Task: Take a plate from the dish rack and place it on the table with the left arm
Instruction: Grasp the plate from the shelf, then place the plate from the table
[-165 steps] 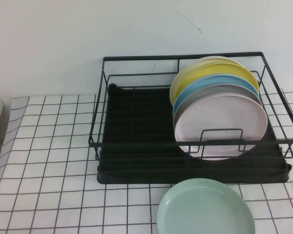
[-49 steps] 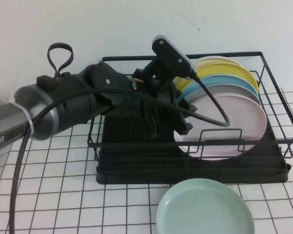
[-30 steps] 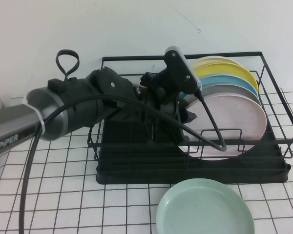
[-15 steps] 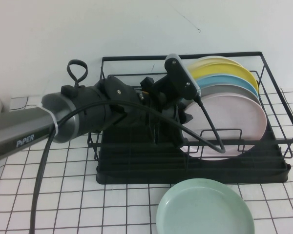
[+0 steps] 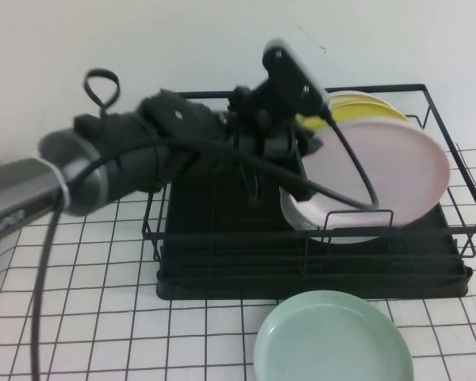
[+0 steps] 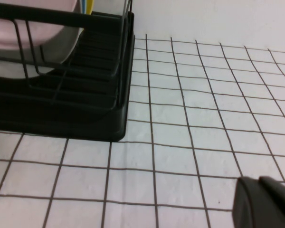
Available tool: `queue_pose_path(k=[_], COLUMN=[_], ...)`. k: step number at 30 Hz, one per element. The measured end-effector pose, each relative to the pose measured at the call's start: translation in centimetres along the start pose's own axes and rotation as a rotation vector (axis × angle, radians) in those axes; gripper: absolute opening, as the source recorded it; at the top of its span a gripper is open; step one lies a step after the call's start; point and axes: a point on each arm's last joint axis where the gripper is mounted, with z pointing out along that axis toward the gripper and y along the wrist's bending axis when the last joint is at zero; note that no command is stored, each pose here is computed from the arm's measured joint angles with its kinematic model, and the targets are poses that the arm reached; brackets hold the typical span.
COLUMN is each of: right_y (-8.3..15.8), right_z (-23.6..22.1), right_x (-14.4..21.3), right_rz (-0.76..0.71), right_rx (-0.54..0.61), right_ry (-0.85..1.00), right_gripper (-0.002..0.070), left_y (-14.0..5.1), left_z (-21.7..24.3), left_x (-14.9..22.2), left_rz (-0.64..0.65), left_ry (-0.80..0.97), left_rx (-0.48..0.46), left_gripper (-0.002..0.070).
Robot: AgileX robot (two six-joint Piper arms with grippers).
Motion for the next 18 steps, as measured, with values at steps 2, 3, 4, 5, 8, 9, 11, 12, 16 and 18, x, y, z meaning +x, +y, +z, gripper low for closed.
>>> queue_pose_path(k=[2,3,4,5,8,9,11,12,16,18], right_y=[0.0,0.0,0.0,0.0,0.0,0.0,0.0,0.0,0.0,0.0], right_z=[0.0,0.0,0.0,0.0,0.0,0.0,0.0,0.0,0.0,0.0], right_x=[0.0,0.0,0.0,0.0,0.0,0.0,0.0,0.0,0.0,0.0], right_rz=[0.000,0.000,0.000,0.000,0.000,0.000,0.000,0.000,0.000,0.000], right_rx=[0.000,0.000,0.000,0.000,0.000,0.000,0.000,0.000,0.000,0.000], right_ry=[0.000,0.000,0.000,0.000,0.000,0.000,0.000,0.000,0.000,0.000], right_gripper=[-0.0003,-0.0003,-0.0003,-0.0003,-0.0003,-0.0003,-0.0003,-0.0003,-0.0003,-0.0003], left_y=[0.2,0.3,0.5,0.6,0.6,0.6,0.5,0.5,-0.5,-1.2], left_z=[-1.1,-1.7,-2.4,-3.2,-5.8,-6.5,-8.2,-9.0,-12.9,-14.2], left_x=[-1.4,-1.9,-2.7,-3.5,-5.5,-5.9,-7.1,-7.6,-9.4,-9.5], left_rz=[0.013,0.020,0.028,0.036,0.049,0.051,0.018,-0.002,-0.109,-0.174], left_ry=[-0.039,-0.055,-0.078,-0.101,-0.165,-0.183,-0.229,-0.246,-0.291,-0.251], left_rx=[-0.014,-0.021,-0.031,-0.045,-0.060,-0.064,-0.071,-0.070,-0.004,0.061], left_gripper=[0.0037,0.0036,0.0036,0.0032,0.0013,0.0012,0.0008,0.0008,0.0006,0.0006])
